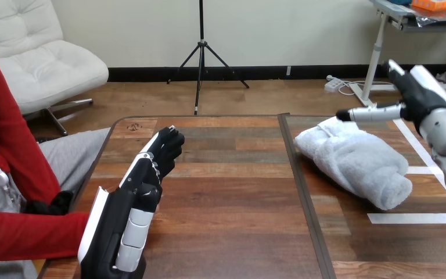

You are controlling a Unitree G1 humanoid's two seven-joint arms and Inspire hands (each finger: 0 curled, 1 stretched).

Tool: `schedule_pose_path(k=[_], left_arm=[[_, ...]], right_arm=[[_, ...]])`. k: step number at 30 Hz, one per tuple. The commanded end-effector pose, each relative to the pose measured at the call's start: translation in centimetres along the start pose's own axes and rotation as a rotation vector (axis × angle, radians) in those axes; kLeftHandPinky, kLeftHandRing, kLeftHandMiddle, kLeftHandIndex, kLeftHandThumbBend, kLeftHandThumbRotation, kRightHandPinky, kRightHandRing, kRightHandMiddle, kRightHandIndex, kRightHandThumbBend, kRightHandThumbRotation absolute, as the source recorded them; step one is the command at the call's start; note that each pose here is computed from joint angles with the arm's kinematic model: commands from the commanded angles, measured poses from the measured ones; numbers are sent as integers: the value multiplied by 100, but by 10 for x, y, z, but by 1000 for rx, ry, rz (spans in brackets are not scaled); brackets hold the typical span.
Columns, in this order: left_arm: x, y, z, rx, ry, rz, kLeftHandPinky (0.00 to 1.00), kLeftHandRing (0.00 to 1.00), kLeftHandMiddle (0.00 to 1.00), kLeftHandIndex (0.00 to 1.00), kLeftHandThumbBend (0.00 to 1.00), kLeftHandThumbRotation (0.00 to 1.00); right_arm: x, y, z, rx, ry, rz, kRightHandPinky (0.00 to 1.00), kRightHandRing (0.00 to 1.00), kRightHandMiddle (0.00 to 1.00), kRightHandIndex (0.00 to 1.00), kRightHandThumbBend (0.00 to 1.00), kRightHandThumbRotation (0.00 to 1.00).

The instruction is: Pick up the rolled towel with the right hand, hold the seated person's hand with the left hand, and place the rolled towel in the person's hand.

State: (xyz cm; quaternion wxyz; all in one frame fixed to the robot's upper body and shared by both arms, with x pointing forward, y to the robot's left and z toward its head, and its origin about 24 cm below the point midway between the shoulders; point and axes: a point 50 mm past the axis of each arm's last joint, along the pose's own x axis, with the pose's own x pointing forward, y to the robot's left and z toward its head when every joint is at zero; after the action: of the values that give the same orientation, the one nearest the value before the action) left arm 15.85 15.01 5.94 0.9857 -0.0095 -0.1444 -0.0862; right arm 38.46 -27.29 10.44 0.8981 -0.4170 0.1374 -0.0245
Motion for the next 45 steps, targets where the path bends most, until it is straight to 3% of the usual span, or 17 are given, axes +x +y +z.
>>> schedule_pose_path(k=[1, 12, 19, 30, 41, 45], left_arm=[[13, 0, 10, -4, -87, 13, 94, 92, 90, 90, 85, 100], [12, 0, 10, -7, -87, 13, 91, 92, 90, 90, 84, 100], [11, -1, 10, -12, -86, 14, 91, 92, 90, 90, 84, 100], [10, -1, 10, -9, -88, 15, 91, 92, 90, 90, 83, 100], [9, 1, 11, -16, -84, 11, 91, 92, 90, 90, 85, 100], [9, 1, 12, -16, -85, 10, 91, 92, 90, 90, 85, 100]], right_arm=[[0, -5, 0, -9, 1, -7, 92, 100, 100, 100, 100, 38], [-2, 7, -9, -59, 22, 28, 90, 100, 100, 100, 100, 40], [-3, 17, -16, -83, 77, 44, 89, 100, 100, 100, 100, 41], [-5, 30, -24, -147, 85, 93, 91, 100, 100, 100, 100, 42], [-8, 42, -32, -131, 137, 131, 91, 100, 100, 100, 100, 41], [-10, 50, -36, -183, 171, 168, 92, 100, 100, 100, 100, 42]])
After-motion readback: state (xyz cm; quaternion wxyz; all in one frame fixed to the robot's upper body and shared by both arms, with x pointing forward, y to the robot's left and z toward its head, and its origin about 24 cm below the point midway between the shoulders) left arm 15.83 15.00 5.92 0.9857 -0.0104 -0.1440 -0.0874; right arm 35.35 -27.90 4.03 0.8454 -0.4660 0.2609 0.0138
